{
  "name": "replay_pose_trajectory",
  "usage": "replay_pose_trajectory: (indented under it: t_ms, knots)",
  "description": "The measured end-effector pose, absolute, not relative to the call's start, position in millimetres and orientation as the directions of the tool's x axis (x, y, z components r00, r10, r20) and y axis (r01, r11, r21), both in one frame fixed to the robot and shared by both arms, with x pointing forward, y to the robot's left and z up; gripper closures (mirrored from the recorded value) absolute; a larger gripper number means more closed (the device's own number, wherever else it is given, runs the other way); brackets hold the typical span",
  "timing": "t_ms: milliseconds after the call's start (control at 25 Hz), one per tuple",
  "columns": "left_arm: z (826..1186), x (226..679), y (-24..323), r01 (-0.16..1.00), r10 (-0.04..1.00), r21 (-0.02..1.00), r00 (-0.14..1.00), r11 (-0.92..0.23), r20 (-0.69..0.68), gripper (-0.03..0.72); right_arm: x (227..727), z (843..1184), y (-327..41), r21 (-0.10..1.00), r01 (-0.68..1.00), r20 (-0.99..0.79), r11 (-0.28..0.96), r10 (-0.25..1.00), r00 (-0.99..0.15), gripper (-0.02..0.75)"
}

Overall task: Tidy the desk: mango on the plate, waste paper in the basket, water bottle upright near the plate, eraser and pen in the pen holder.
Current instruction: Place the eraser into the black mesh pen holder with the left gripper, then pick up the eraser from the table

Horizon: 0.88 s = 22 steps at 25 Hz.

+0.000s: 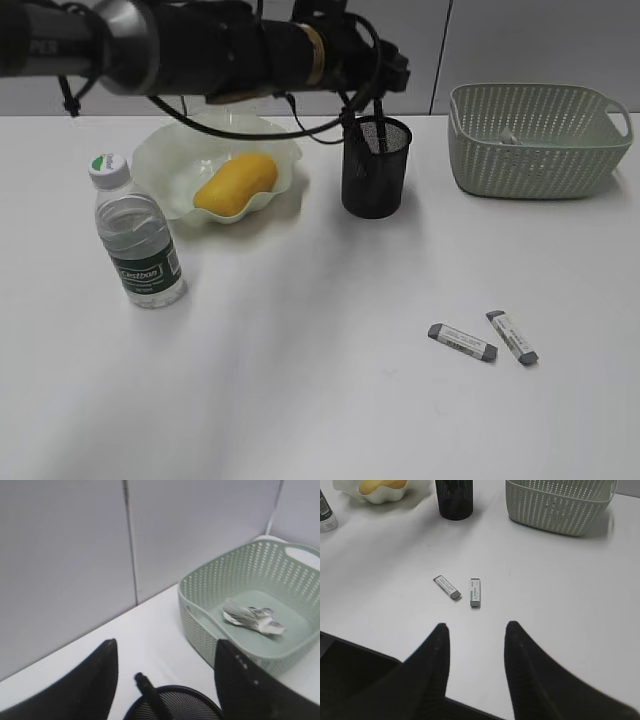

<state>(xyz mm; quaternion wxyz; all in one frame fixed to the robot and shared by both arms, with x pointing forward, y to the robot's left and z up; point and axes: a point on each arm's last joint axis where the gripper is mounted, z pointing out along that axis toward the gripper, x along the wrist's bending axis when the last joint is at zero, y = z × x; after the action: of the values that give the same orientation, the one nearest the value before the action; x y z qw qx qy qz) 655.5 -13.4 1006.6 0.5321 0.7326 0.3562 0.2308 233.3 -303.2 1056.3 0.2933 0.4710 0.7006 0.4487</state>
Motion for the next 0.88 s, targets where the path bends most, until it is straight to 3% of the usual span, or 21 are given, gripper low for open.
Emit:
replay_pose_trajectory:
  t_ms: [160, 280, 440, 600, 720, 880]
  knots:
    - [1075.6, 622.5, 2.7, 0.277, 0.867, 0.943, 0.497, -0.184, 0.023, 0.235, 233.3, 1056.3, -303.2, 0.905, 0.397, 0.012, 0.154, 0.923, -0.384, 0.434]
    - [1110.8, 582.6, 24.9, 0.327, 0.887, 0.897, 0.441, -0.297, 0.133, 0.331, 233.3, 1056.3, -303.2, 0.905, 0.397, 0.012, 0.154, 0.923, -0.384, 0.434]
    - [1121.1, 525.5, 73.1, 0.506, 0.887, 0.773, 0.436, -0.382, 0.154, 0.395, 233.3, 1056.3, -303.2, 0.905, 0.397, 0.012, 0.154, 0.923, -0.384, 0.434]
    - [1133.8, 445.3, 139.8, 0.558, 0.898, 0.769, 0.438, -0.313, 0.048, 0.397, 233.3, 1056.3, -303.2, 0.905, 0.397, 0.012, 0.154, 0.923, -0.384, 0.434]
    - [1132.9, 383.1, 195.3, 0.569, 0.901, 0.777, 0.433, -0.272, -0.002, 0.304, 233.3, 1056.3, -303.2, 0.905, 0.397, 0.012, 0.154, 0.923, -0.384, 0.434]
    - [1115.0, 311.2, 257.8, 0.579, 0.897, 0.785, 0.436, -0.220, -0.070, 0.094, 233.3, 1056.3, -303.2, 0.905, 0.396, 0.011, 0.155, 0.923, -0.385, 0.434]
